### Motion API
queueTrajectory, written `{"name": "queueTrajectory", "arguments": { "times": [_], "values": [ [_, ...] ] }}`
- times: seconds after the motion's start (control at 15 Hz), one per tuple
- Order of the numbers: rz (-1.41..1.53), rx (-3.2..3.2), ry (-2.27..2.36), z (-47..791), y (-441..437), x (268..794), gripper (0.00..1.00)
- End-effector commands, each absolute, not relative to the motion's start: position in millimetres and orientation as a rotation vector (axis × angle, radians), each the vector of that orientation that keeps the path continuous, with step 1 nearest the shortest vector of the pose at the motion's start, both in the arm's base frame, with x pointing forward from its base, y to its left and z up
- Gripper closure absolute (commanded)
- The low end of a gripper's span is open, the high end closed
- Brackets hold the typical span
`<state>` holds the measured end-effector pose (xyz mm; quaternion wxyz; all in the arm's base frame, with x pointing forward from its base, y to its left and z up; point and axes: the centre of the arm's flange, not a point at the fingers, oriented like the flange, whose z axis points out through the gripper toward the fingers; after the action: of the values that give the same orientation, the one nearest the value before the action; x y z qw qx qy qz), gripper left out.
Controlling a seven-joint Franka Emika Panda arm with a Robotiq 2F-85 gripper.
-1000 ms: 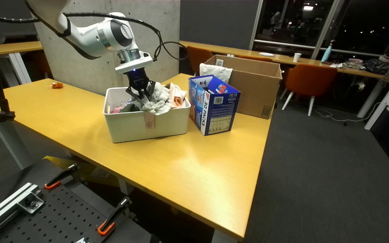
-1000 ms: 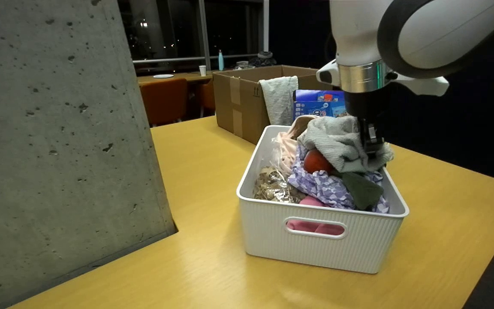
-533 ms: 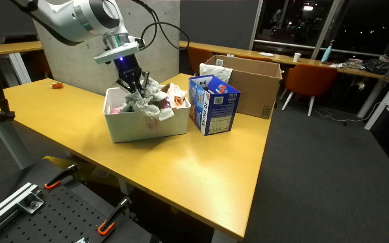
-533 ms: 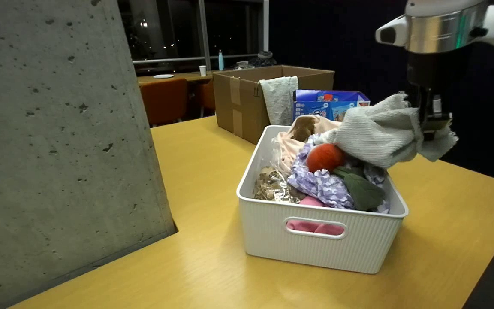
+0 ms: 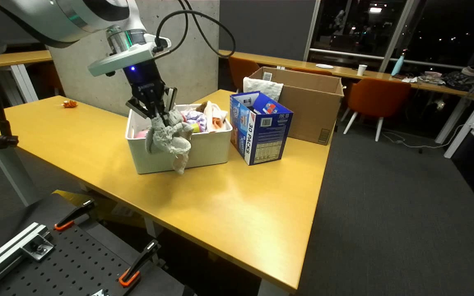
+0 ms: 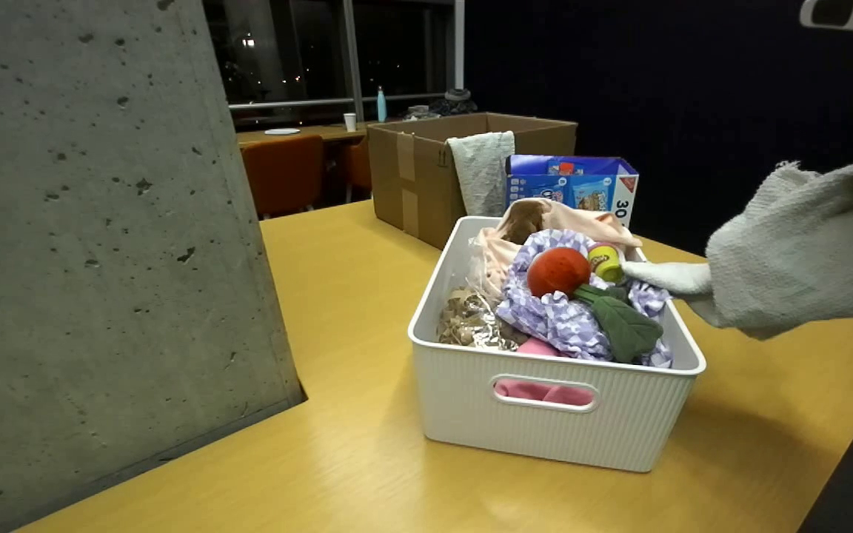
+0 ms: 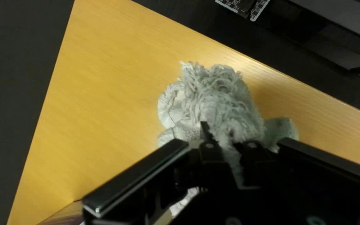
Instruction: Remove the white towel, the yellow container and turnip plushie from the basket
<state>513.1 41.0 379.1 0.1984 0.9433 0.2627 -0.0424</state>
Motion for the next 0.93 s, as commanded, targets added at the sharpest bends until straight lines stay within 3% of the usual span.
{"name": "queueTrajectory", "arguments": {
  "times": [0.0,0.33,0.87],
  "values": [
    [-0.081,2.689,0.707,374.4,5.9,510.3,0.97],
    [-0.078,2.744,0.65,365.9,-23.3,560.2,0.97],
    [-0.111,2.765,0.866,316.6,13.1,634.1,0.97]
  ]
}}
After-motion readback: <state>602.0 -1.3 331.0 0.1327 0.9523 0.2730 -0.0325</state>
